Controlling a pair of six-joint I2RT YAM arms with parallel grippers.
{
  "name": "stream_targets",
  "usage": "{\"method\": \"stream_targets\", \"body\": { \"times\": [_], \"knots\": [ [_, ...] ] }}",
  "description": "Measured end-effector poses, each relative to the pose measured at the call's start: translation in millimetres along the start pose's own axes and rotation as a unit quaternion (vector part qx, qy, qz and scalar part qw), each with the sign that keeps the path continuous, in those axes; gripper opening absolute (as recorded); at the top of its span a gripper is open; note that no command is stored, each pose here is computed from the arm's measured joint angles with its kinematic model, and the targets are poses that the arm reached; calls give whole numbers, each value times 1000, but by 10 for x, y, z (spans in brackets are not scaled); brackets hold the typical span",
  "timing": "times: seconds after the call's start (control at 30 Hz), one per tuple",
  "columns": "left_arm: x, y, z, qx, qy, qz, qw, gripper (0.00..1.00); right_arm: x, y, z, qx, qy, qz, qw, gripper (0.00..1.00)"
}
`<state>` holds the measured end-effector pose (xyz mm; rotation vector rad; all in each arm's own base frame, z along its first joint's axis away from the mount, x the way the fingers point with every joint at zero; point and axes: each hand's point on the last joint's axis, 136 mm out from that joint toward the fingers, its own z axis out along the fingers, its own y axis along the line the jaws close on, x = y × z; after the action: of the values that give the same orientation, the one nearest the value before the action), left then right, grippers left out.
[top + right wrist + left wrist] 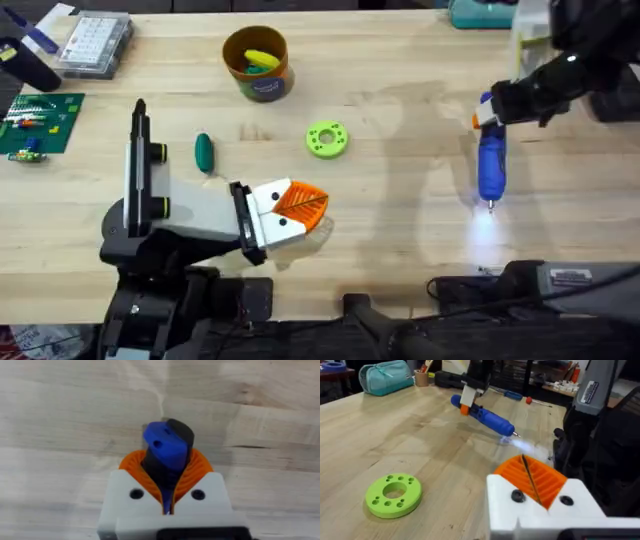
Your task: Pick up the gripper from the table and insert it into the empty holder that is missing its gripper. Then pick up a screw, insert it into the mounting hole, and use the screwdriver to tighten it. Finally, clean up the table by picking up the vegetable and placing it into the bucket.
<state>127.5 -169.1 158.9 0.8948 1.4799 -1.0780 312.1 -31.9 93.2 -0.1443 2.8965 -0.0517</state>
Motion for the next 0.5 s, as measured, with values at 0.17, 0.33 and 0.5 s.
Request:
{"method": "stream_targets", "body": {
  "times": [0.17,0.33,0.5],
  "knots": [
    [0,0,0,0,0,0,1000,15,-8,64,-252,-12,-31,-12,999,48],
    [0,0,0,0,0,0,1000,15,-134,103,-591,-19,-81,-21,996,48],
    [0,0,0,0,0,0,1000,15,-257,117,-1108,-10,-164,-28,986,48]
  ]
}}
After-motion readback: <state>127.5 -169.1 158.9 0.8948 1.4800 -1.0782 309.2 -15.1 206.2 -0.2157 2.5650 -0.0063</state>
